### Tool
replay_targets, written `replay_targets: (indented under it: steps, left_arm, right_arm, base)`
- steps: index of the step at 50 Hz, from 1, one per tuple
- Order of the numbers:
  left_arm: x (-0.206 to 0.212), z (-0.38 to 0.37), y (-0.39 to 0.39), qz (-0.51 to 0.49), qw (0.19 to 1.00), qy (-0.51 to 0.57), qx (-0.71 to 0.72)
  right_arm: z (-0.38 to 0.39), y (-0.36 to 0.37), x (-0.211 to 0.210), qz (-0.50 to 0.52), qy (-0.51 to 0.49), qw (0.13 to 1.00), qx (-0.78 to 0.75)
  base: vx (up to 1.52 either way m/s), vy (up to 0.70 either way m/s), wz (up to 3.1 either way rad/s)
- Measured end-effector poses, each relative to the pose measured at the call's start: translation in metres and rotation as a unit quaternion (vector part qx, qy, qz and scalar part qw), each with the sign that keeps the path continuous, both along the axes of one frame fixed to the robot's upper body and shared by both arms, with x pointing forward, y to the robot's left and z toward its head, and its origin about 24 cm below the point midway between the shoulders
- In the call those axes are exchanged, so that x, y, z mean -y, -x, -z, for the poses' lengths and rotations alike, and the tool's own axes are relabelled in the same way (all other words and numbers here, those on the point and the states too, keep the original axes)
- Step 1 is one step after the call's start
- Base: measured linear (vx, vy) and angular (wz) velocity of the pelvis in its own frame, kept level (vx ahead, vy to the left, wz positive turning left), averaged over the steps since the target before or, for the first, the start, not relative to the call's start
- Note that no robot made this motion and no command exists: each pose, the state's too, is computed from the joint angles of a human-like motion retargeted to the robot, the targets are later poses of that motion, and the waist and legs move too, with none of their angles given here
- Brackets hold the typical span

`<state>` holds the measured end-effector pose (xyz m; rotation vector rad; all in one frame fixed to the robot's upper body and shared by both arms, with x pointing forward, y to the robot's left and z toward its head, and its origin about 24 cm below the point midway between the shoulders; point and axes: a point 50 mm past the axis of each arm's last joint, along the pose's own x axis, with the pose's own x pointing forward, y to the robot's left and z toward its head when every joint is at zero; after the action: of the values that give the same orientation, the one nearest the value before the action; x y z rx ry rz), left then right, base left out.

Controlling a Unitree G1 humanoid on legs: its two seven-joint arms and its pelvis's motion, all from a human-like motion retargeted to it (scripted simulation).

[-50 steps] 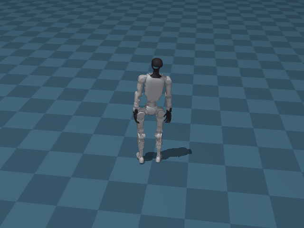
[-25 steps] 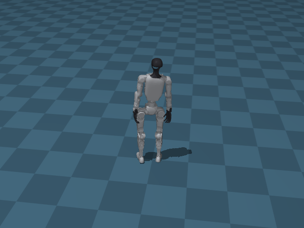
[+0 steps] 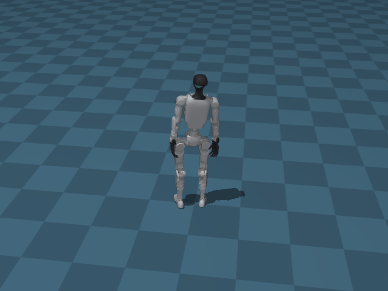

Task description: In place motions

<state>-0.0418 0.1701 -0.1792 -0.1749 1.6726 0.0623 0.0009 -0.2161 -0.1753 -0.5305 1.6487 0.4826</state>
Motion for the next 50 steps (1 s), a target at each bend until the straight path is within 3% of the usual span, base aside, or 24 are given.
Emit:
replay_targets:
  steps: [50]
  left_arm:
    - [-0.0009,-0.0001,-0.0005,0.004,1.0,0.001,0.0]
  right_arm:
    - [-0.0003,-0.002,0.0011,-0.007,0.0,1.0,-0.001]
  base:
    - [0.0,0.0,0.0]
